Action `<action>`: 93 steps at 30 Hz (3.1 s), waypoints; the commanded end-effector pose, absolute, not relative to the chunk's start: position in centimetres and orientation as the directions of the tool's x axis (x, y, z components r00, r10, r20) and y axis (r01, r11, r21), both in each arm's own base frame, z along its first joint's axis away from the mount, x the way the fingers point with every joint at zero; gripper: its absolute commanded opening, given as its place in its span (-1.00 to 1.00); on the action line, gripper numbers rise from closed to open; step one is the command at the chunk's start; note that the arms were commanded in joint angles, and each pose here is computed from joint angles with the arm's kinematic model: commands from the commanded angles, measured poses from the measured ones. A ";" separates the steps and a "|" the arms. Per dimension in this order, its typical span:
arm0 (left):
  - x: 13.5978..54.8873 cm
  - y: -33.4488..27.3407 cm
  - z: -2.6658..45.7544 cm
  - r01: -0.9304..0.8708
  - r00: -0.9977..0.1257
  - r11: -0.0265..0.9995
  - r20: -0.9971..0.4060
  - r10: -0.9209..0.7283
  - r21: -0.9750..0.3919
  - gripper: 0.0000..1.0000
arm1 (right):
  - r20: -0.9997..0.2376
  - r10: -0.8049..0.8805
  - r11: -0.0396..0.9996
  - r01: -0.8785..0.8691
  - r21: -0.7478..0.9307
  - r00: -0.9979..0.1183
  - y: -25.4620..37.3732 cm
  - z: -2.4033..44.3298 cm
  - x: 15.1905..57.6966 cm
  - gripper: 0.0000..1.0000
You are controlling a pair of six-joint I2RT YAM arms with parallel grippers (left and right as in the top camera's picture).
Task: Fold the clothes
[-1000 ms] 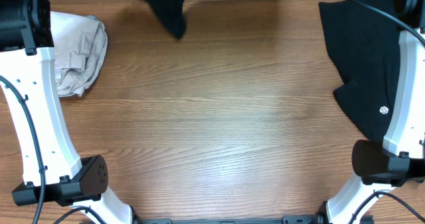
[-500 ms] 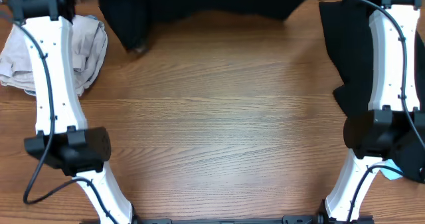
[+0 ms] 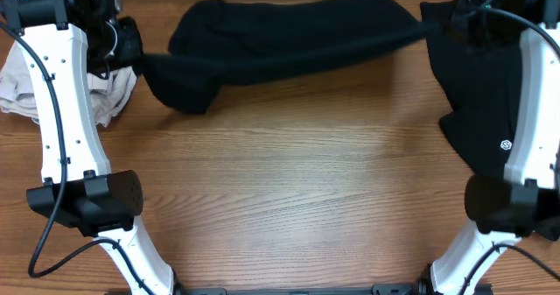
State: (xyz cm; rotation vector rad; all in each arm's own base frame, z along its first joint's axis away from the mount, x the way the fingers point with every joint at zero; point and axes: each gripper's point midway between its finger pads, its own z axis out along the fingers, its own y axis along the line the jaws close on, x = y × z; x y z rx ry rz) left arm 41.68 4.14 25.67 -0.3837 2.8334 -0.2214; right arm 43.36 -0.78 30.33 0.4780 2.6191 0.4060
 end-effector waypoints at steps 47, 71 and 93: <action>23.1 -2.3 7.2 -0.216 -0.895 0.974 0.412 -0.169 -0.071 0.01 | 0.299 0.665 0.716 0.698 0.005 -0.685 2.1 10.2 13.4 -0.77; 32.9 0.8 5.5 -0.099 -0.995 0.991 0.001 -0.099 -0.087 1.00 | -0.207 0.597 0.787 0.517 0.335 -0.775 0.6 12.3 27.8 0.61; 48.0 -8.6 4.6 0.386 -0.774 0.922 -0.539 0.332 0.013 0.99 | -0.261 0.450 0.862 0.339 0.376 -0.854 1.8 11.4 30.5 0.69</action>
